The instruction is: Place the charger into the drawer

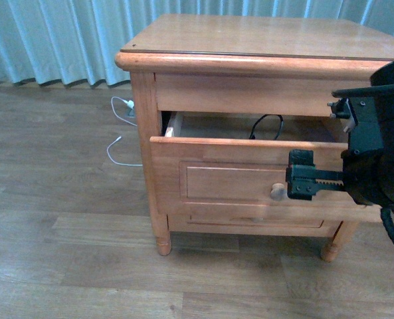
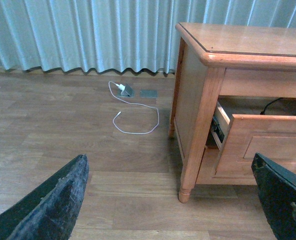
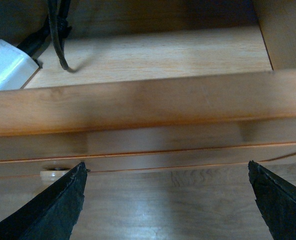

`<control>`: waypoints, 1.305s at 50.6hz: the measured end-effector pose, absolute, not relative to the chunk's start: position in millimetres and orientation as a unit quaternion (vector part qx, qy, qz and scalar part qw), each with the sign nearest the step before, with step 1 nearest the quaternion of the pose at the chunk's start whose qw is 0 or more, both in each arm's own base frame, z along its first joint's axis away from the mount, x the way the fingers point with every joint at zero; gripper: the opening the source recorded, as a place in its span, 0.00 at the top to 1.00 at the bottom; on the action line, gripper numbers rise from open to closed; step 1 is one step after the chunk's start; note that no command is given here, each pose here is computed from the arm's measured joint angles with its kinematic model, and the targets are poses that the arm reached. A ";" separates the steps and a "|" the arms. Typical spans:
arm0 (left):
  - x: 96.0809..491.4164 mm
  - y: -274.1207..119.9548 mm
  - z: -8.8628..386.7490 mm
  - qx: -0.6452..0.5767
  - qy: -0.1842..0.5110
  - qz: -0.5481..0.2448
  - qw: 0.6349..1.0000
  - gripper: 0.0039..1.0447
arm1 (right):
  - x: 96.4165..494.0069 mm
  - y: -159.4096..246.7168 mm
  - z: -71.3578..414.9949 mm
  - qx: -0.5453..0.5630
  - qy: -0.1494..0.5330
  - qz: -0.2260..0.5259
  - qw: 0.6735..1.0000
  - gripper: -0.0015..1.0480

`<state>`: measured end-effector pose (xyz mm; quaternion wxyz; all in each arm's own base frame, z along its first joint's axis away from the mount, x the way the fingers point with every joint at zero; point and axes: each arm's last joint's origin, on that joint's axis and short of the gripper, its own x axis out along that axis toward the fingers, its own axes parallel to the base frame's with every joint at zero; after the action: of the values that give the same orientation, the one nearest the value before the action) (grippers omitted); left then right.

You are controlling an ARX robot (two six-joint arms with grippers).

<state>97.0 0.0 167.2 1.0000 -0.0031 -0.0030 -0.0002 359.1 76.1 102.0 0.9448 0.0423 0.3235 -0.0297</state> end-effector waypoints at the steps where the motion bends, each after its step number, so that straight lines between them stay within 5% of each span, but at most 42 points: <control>1: 97.0 0.0 167.1 -0.003 -0.003 0.000 1.000 0.05 | 362.7 76.6 101.2 0.045 0.319 -0.035 0.946 0.08; 25: 97.0 0.0 167.2 -0.003 -0.003 0.000 1.000 0.05 | 407.8 78.1 108.5 0.118 0.207 -0.148 0.960 0.08; 41: 97.0 0.0 167.2 -0.003 -0.003 0.000 1.000 0.05 | 416.0 80.4 105.6 0.125 0.190 -0.167 0.959 0.08; 52: 97.0 0.0 167.1 -0.003 -0.003 0.000 1.000 0.05 | 417.1 79.4 103.2 0.127 0.202 -0.154 0.959 0.08; 66: 97.0 0.0 167.1 -0.003 -0.003 0.000 1.000 0.05 | 391.6 64.7 114.8 0.094 0.292 -0.039 0.951 0.08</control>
<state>97.0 0.0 167.1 1.0000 -0.0031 -0.0028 -0.0002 391.6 64.7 114.8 0.9510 0.0940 0.2918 -0.0394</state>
